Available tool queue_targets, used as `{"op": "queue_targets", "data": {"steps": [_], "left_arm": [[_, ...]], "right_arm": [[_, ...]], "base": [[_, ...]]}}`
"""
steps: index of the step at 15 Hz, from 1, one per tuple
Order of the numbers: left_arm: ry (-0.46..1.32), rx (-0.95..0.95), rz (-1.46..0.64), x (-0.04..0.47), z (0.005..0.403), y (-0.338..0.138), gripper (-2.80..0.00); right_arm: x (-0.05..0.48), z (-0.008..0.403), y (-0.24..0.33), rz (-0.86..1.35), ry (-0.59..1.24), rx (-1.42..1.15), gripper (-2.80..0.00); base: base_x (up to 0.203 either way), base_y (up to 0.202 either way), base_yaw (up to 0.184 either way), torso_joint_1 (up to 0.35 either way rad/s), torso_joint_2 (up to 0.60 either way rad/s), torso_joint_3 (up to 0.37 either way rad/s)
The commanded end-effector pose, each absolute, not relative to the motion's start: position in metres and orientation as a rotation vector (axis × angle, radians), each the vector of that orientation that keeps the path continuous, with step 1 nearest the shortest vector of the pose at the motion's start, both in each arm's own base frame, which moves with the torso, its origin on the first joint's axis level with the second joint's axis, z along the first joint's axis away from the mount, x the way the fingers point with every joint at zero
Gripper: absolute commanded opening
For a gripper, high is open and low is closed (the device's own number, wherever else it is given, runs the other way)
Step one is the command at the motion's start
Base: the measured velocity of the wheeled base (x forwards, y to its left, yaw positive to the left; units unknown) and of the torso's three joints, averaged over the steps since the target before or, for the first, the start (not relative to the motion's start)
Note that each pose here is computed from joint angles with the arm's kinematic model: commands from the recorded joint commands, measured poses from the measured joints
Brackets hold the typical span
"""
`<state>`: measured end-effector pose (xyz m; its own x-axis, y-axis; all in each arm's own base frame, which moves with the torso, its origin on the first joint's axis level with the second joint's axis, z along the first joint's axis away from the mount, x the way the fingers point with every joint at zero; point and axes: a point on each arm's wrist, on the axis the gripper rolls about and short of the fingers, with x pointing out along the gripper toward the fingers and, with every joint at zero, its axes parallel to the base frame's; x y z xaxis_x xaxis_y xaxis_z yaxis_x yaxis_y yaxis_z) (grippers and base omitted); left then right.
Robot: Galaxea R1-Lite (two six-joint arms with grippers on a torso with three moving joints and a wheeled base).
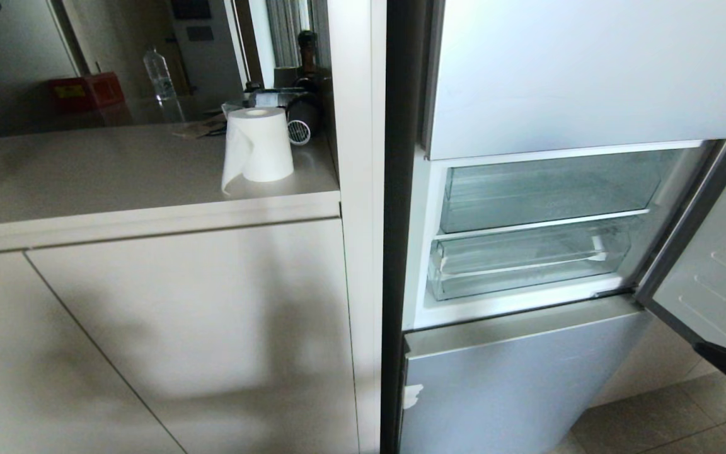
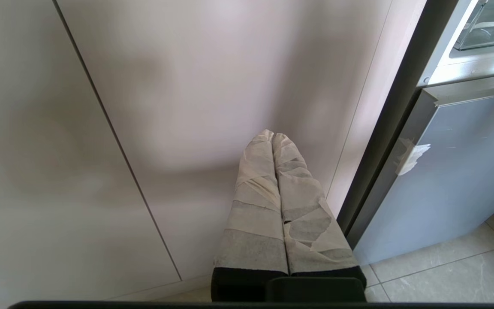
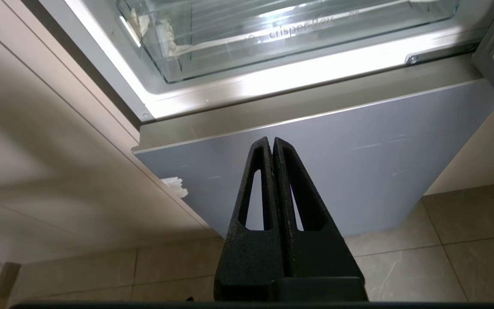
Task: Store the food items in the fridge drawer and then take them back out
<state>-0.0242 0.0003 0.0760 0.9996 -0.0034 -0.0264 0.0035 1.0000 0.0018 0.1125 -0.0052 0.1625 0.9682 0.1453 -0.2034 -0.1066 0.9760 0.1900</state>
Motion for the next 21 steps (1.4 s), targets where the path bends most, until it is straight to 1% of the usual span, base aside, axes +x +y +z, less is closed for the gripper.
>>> {"op": "queue_targets", "data": {"steps": [1, 5, 6, 18, 21], "left_arm": [[0.026, 0.002, -0.003, -0.0243, 0.076, 0.0003, -2.8], [0.026, 0.002, -0.003, -0.0243, 0.076, 0.0003, -2.8], [0.026, 0.002, -0.003, -0.0243, 0.076, 0.0003, -2.8], [0.026, 0.002, -0.003, -0.0243, 0.076, 0.0003, -2.8], [0.026, 0.002, -0.003, -0.0243, 0.076, 0.0003, -2.8]], "right_arm": [[0.1082, 0.1648, -0.0048, 0.13, 0.196, 0.176, -2.8], [0.1059, 0.1653, -0.0045, 0.132, 0.195, 0.174, -2.8], [0.1059, 0.1653, -0.0045, 0.132, 0.195, 0.173, -2.8], [0.1034, 0.1655, -0.0046, 0.124, 0.19, 0.18, -2.8], [0.1054, 0.1709, -0.013, 0.023, 0.156, 0.222, -2.8]], "base": [[0.0, 0.0, 0.0, 0.0, 0.0, 0.0], [0.0, 0.0, 0.0, 0.0, 0.0, 0.0], [0.004, 0.006, -0.102, 0.002, 0.0, 0.007], [-0.001, 0.007, -0.174, 0.002, 0.0, 0.001], [0.0, 0.007, -0.172, 0.002, 0.0, 0.0]]}}
